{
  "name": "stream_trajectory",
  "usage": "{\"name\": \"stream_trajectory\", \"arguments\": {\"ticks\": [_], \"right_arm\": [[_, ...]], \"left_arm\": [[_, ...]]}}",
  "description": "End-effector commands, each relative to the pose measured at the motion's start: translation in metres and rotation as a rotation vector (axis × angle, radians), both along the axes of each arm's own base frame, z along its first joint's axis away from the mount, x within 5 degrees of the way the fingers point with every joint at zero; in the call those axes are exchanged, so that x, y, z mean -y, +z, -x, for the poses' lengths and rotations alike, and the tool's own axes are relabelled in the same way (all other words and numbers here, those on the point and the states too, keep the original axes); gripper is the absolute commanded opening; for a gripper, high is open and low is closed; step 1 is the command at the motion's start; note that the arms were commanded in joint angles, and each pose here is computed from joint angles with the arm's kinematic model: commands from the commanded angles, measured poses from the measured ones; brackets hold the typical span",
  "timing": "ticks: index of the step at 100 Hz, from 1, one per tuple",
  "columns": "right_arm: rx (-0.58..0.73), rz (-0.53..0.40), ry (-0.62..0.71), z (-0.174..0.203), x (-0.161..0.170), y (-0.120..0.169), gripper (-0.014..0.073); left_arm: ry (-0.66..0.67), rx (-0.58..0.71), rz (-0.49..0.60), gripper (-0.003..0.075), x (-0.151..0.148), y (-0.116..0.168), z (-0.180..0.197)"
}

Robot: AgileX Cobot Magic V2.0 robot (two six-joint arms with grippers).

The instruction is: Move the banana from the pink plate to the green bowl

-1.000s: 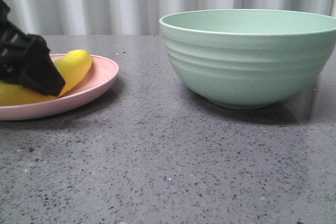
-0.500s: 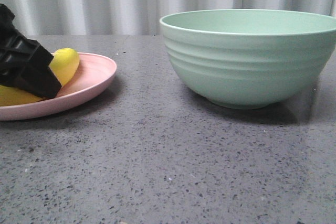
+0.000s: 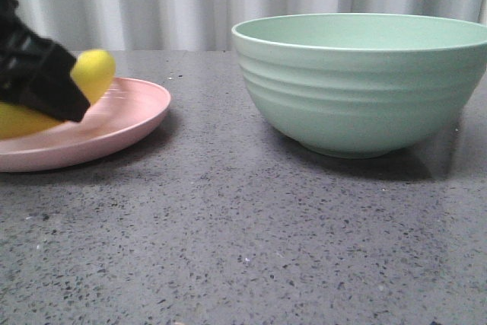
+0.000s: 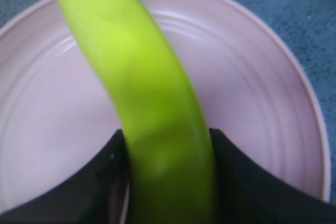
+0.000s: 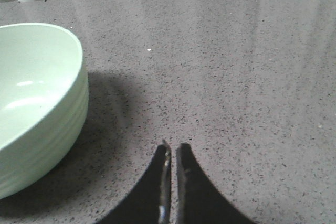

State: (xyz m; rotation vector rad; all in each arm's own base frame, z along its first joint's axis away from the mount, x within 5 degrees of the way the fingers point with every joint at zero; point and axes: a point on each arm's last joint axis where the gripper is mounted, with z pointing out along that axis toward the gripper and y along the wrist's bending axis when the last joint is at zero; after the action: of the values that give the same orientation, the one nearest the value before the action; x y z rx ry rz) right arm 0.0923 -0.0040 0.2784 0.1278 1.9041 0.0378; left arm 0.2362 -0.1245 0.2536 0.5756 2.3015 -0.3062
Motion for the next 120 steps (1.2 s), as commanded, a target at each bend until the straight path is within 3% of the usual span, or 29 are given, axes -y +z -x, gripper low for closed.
{"name": "stream_trajectory", "arguments": {"ticks": [1, 25, 33, 48, 55, 81, 120], "right_arm": [[0.062, 0.02, 0.026, -0.002, -0.002, 0.025, -0.0064], [-0.017, -0.017, 0.193, -0.006, -0.018, 0.059, -0.0032], [-0.01, -0.048, 0.255, -0.01, -0.026, 0.073, 0.0053], [0.014, -0.144, 0.386, -0.023, -0.045, 0.095, 0.0296], [0.01, -0.199, 0.443, -0.03, -0.056, 0.102, 0.0347], [-0.011, -0.303, 0.569, -0.069, -0.098, 0.109, 0.0348], [-0.168, -0.401, 0.584, -0.118, -0.14, 0.089, 0.037]], "left_arm": [[-0.014, 0.129, 0.073, -0.002, 0.005, 0.039, 0.002], [-0.195, 0.208, 0.143, -0.002, 0.034, 0.088, 0.038], [-0.269, 0.236, 0.172, -0.002, 0.047, 0.098, 0.053], [-0.383, 0.245, 0.201, -0.002, 0.067, 0.103, 0.074], [-0.423, 0.249, 0.212, -0.002, 0.075, 0.103, 0.082], [-0.513, 0.234, 0.217, -0.002, 0.098, 0.095, 0.095], [-0.524, 0.247, 0.23, -0.002, 0.101, 0.096, 0.098]]}}
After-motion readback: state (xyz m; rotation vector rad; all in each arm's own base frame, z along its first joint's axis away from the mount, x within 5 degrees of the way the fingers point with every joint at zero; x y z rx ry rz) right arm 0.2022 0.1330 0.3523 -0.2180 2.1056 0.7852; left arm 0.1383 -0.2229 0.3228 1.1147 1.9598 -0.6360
